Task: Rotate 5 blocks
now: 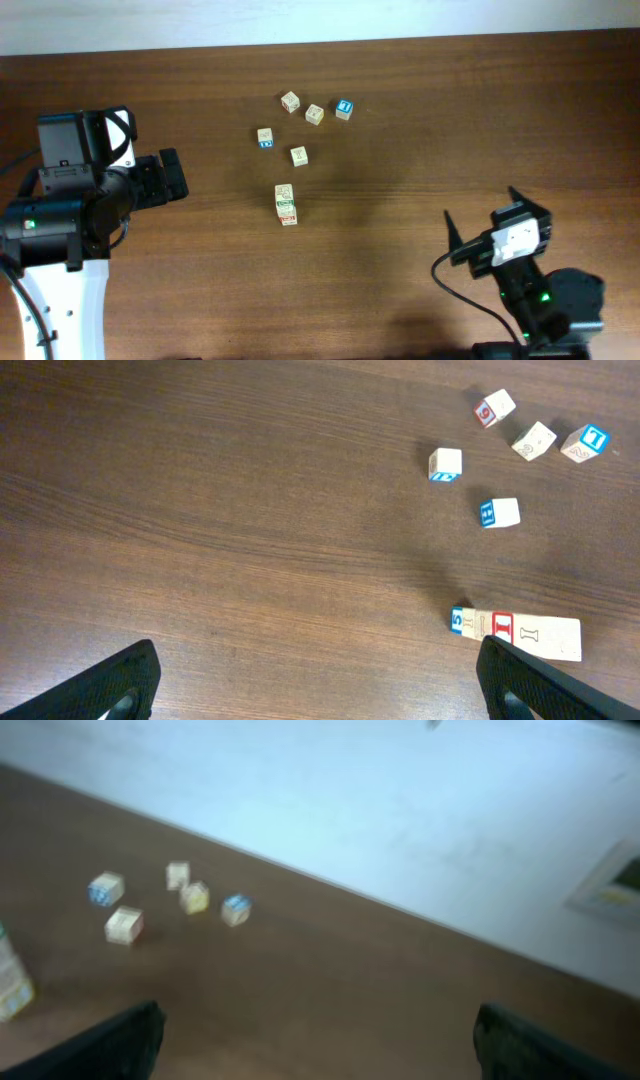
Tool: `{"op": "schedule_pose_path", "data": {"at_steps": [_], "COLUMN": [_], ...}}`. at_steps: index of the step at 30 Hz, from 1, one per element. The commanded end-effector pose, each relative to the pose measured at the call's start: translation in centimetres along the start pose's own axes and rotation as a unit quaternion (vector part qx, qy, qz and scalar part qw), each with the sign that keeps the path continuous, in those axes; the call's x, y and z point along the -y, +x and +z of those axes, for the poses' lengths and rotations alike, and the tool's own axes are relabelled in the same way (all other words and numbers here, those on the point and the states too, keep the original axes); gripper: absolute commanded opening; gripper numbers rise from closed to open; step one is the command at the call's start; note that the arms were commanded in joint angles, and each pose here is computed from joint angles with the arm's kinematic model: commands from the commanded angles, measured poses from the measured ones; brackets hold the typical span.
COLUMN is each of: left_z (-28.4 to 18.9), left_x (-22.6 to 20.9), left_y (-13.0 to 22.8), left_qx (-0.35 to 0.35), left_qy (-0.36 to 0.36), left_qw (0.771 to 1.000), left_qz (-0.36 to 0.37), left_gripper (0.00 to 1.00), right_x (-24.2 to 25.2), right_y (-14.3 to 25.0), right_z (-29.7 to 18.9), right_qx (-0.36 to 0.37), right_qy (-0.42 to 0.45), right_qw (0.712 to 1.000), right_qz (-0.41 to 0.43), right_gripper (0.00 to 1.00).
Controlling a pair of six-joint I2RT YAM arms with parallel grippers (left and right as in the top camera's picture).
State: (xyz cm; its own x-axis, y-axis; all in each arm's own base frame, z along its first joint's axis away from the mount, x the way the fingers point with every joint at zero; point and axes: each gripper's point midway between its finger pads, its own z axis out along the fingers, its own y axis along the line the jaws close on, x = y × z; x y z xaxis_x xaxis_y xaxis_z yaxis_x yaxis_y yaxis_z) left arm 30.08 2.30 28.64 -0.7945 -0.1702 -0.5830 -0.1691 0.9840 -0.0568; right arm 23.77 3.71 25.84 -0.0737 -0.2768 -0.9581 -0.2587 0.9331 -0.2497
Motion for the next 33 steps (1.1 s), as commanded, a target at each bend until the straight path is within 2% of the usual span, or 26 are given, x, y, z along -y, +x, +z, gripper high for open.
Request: {"op": "schedule_pose_path", "data": {"at_steps": [1, 6, 14, 33], "left_z": [-0.5, -0.5, -0.5, -0.5], "left_x": [-0.2, -0.2, -0.2, -0.2], "left_y": [-0.4, -0.4, -0.4, -0.4], "left_qx": [0.01, 0.01, 0.01, 0.01], "left_qy": [-0.004, -0.004, -0.004, -0.004], "left_qw": [1.0, 1.0, 1.0, 1.0], "left_qz": [0.005, 0.005, 0.005, 0.005], "left_gripper": [1.0, 0.99, 0.99, 0.99], "right_x": [-1.9, -3.0, -3.3, -3.3], "right_y": [2.2, 5.6, 9.0, 9.0], "right_z": [0.7, 1.4, 1.9, 1.9], "right_qx": [0.051, 0.082, 0.045, 0.044], "right_qy": [-0.029, -0.026, -0.003, -0.003], "right_qw": [0.998, 0.996, 0.999, 0.999], "right_qz": [-0.007, 0.013, 0.021, 0.021], "right_gripper": [0.98, 0.98, 0.98, 0.98]}}
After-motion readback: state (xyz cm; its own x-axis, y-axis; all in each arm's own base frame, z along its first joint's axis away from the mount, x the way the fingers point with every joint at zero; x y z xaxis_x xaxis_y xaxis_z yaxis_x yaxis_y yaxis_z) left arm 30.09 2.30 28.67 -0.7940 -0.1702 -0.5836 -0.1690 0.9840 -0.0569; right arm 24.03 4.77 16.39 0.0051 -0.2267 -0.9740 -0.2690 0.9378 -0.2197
